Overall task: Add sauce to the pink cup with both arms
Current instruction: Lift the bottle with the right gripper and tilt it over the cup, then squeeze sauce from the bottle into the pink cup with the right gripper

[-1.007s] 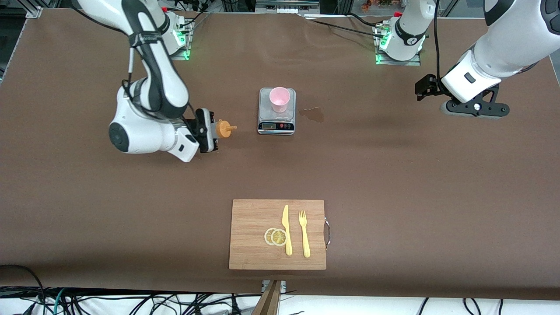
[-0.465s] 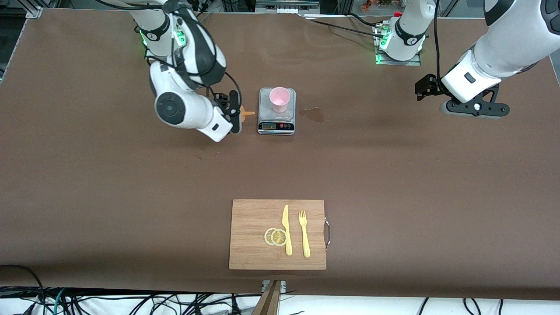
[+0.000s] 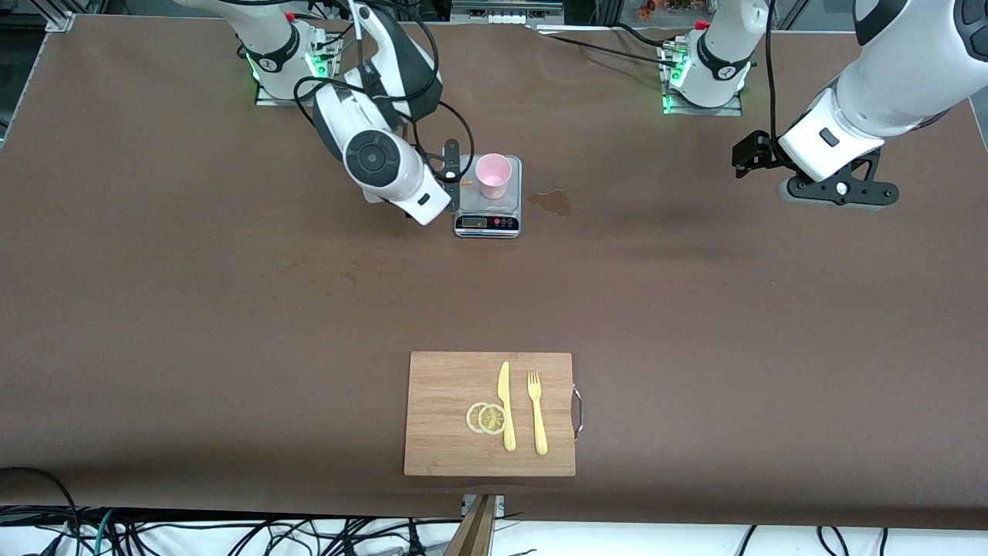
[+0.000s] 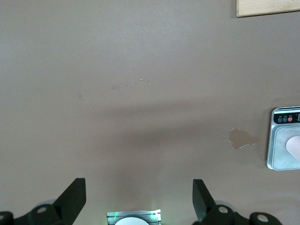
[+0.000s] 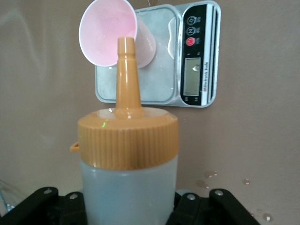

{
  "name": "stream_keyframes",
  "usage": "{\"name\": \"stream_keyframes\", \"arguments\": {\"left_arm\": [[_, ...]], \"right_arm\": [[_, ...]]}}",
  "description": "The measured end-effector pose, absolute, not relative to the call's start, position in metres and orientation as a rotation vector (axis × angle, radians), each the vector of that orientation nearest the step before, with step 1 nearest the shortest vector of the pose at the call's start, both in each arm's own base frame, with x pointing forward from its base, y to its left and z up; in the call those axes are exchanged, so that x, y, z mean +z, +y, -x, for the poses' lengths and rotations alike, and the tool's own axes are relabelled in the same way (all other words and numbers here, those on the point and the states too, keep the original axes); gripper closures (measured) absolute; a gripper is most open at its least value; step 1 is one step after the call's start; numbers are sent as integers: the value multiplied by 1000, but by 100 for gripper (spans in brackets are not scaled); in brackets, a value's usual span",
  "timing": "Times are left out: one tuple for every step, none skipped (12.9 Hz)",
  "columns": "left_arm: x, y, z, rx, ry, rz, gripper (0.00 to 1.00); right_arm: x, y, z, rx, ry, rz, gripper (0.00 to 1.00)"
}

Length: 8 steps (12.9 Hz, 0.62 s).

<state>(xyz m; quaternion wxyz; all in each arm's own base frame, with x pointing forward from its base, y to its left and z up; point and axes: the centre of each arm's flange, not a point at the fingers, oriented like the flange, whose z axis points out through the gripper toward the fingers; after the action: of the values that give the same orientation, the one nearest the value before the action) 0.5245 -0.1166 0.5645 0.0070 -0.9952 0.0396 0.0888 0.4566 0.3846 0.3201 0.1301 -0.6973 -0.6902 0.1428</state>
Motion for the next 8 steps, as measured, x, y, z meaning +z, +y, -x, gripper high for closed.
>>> {"name": "stream_keyframes", "arguments": {"left_arm": [[564,-117,-525,278,124,3113,0],[564,-117,-525,278,124,3113,0],[564,-117,-525,278,124,3113,0],[564,-117,-525,278,124,3113,0],[564,-117,-525,278,124,3113,0],[564,-117,-525,278,124,3113,0],[564,-117,-525,278,124,3113,0],[564,-117,-525,278,124,3113,0]], "right_arm": [[319,387,-453,433,-2005,2038,79],[319,390,-449,448,-2007,2047,79],[318,393,-445,464,-2010,2060,79],[317,397,-440,481,-2009,2074,79],[316,401,-435,501,-2009,2078,79],[314,404,-429,519,-2010,2083,79],[312,408,-423,534,-2011,2090,79],[310,410,-419,546,-2012,2098,79]]}}
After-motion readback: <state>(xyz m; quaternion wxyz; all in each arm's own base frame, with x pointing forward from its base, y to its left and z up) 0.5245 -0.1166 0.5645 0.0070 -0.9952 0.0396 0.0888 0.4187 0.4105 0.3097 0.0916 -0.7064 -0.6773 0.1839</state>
